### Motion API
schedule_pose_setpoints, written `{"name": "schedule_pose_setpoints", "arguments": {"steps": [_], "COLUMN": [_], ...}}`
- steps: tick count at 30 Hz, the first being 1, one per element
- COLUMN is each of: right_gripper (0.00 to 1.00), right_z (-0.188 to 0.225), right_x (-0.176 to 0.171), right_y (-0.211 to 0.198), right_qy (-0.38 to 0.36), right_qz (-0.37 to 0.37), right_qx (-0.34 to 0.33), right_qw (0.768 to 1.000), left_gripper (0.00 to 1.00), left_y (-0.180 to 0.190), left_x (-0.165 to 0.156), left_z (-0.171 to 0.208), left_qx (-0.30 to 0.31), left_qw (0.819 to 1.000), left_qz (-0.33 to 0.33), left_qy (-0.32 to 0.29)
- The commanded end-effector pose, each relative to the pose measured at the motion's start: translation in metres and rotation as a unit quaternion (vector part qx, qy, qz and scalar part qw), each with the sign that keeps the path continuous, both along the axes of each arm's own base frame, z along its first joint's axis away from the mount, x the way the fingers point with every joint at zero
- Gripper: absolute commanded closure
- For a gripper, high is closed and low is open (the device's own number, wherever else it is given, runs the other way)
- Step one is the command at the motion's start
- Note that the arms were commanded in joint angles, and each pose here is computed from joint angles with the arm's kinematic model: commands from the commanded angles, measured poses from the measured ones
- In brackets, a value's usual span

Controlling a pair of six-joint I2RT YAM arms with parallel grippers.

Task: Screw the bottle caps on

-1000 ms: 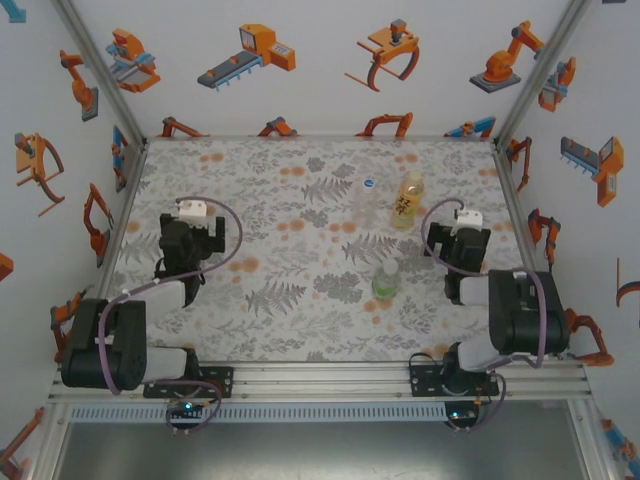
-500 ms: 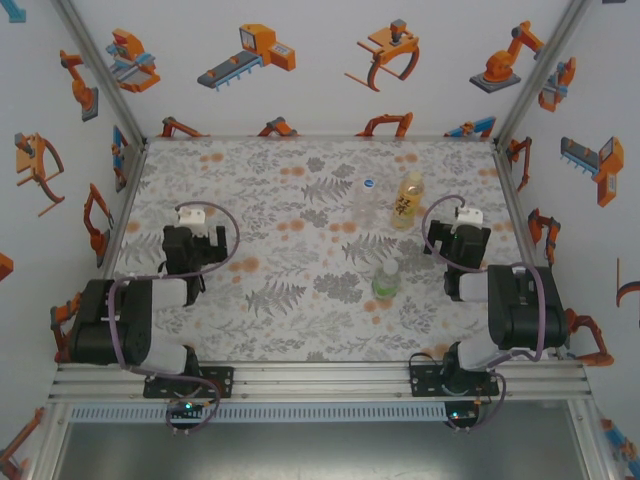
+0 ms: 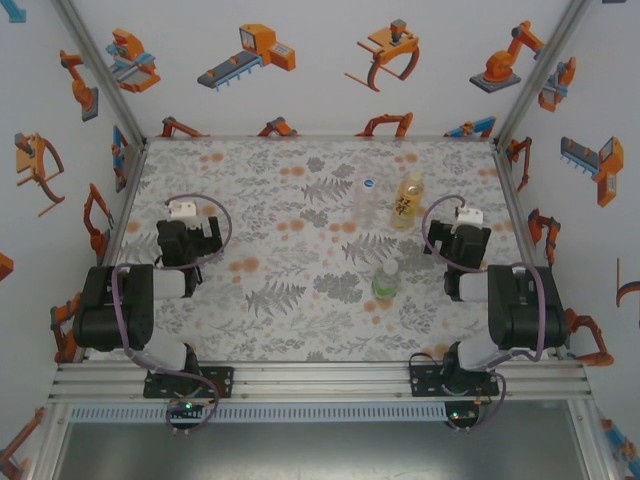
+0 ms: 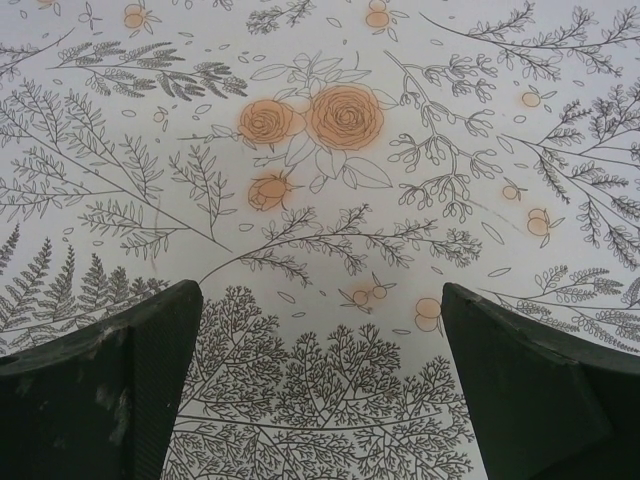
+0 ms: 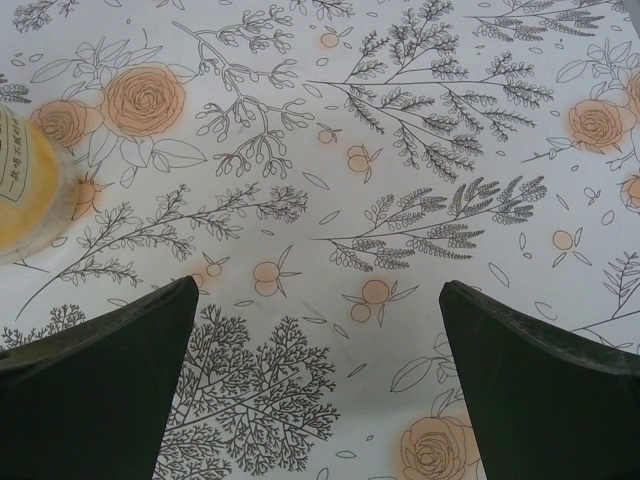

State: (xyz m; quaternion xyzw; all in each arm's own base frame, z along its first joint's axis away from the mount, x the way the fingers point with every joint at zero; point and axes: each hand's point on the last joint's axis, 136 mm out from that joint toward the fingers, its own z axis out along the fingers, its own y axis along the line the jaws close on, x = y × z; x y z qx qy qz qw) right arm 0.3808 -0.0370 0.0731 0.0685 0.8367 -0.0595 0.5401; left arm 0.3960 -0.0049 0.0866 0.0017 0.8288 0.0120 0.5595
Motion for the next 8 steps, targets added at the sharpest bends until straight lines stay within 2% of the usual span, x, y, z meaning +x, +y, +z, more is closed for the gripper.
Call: {"name": "schedule_pose_setpoints", "arguments": {"steps": [1, 4, 8], "right_gripper": [0.01, 0.01, 0.01], "right_z": [0.015, 0.013, 0.014], "right_x": [0.008, 0.012, 0.012], "right_y": [-0.003, 0.008, 0.008], "right_qy": [-0.025, -0.017, -0.018], "right_qz": [-0.009, 0.027, 0.026], "right_qx": [0.006, 0.007, 0.007], "right_qw": [1.000, 0.999, 0.999], "left_gripper": [0.03, 0.03, 0.03], "left_y": [0.003, 0.004, 0.004], "left_x": [0.001, 0.002, 0.002], "left_z": [0.002, 0.002, 0.002], "left_qx": [-0.009, -0.011, -0.012], "left_qw": [1.000, 1.000, 1.000], "left_qz": [0.013, 0.013, 0.013], "left_qy": [0.000, 0.000, -0.001]}}
